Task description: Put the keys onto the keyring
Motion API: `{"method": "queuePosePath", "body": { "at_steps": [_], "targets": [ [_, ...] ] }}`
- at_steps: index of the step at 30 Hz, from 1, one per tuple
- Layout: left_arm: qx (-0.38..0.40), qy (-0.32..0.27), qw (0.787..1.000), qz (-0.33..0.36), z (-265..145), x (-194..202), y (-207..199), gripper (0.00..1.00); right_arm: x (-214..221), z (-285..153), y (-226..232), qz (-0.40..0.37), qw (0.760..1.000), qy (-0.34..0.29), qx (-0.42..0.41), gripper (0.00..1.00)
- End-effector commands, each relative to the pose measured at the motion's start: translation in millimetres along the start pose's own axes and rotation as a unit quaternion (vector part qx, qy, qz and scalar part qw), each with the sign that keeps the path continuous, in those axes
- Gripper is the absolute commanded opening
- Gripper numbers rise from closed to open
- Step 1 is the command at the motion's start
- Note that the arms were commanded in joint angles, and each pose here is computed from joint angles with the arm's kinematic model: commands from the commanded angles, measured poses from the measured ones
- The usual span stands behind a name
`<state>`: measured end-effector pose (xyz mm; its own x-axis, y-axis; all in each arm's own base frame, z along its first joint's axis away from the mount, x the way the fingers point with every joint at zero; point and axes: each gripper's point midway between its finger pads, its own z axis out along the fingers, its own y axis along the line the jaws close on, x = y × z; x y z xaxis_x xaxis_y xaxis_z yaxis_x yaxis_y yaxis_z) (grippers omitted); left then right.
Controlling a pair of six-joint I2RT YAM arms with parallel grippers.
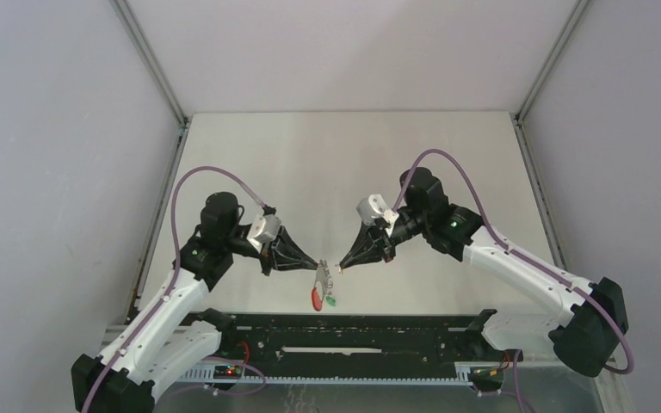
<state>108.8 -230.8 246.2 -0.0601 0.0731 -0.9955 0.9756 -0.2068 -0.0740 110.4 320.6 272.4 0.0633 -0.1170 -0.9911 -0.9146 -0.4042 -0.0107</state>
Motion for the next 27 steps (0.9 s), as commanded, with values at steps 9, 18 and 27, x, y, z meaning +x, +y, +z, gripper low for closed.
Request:
{"method": "queuePosePath", "body": {
  "at_steps": [9,18,27],
  "targets": [
    [0.026,-0.013,0.996,0.083,4,-31,0,0.0,-19,1,-7,-0.045,0.999,-0.011,-0.019,0.0],
    [0.023,-0.013,0.996,0.081,5,-32,4,0.0,-20,6,-11,-0.05,0.998,-0.011,-0.024,0.0],
    [0.02,-0.012,0.996,0.081,5,-31,4,0.0,-24,10,-14,-0.058,0.998,-0.014,-0.025,0.0]
  ]
}}
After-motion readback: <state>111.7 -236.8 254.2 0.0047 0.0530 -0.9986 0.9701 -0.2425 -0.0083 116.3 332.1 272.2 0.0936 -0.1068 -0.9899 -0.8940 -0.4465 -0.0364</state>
